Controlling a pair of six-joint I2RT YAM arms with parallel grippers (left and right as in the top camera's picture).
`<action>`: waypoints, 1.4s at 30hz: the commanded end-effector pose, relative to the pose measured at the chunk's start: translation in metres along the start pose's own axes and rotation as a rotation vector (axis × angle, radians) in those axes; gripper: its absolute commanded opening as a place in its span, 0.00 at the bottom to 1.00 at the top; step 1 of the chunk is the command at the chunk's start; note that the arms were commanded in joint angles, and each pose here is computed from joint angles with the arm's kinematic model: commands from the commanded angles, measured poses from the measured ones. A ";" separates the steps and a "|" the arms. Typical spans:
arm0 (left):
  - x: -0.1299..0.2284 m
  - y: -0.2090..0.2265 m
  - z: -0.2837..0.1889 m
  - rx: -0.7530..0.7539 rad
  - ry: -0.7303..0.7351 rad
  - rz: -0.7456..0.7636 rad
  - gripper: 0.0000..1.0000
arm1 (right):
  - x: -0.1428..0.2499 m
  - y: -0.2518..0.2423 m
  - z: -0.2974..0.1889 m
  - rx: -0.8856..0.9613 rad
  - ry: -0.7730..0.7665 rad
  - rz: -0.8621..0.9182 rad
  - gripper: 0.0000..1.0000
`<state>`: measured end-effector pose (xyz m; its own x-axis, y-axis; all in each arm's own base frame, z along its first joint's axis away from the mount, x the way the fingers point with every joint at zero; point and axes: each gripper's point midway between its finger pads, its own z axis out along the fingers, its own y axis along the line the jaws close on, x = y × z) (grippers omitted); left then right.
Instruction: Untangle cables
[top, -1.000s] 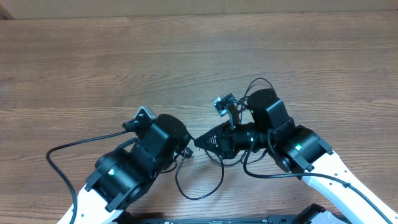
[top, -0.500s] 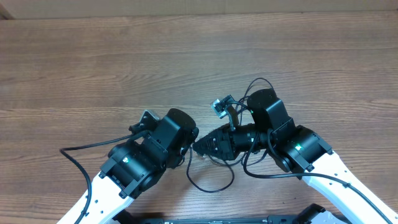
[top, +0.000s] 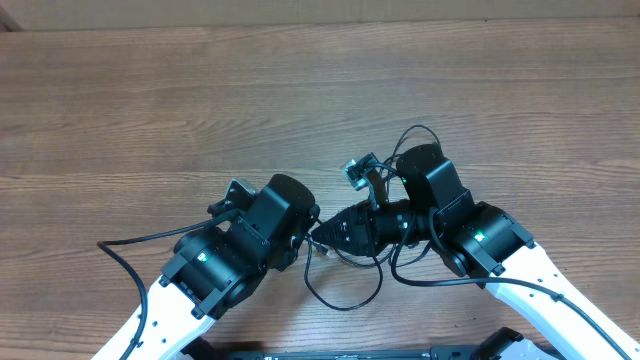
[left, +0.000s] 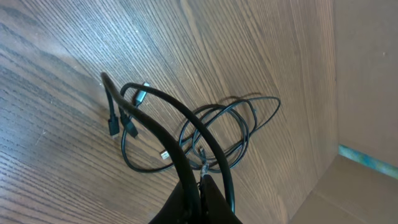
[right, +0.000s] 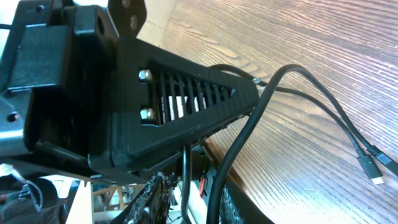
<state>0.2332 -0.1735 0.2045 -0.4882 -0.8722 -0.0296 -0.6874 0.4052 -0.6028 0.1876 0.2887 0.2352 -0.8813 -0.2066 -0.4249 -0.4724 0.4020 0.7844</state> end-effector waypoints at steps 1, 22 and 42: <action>-0.001 -0.001 0.001 0.002 -0.002 -0.041 0.08 | 0.001 -0.003 0.002 0.015 -0.002 -0.015 0.26; 0.000 -0.011 0.001 0.043 0.007 -0.147 0.04 | 0.007 -0.001 0.009 0.042 0.010 -0.030 0.26; -0.002 -0.005 0.001 0.020 -0.008 -0.123 0.34 | 0.002 -0.011 0.009 0.094 -0.017 -0.029 0.04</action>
<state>0.2389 -0.1784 0.2102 -0.4024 -0.9138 0.0560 -0.7238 0.2801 -0.6306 0.1874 0.2922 0.2261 -0.8746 -0.2064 -0.4386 -0.4824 0.4595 0.7457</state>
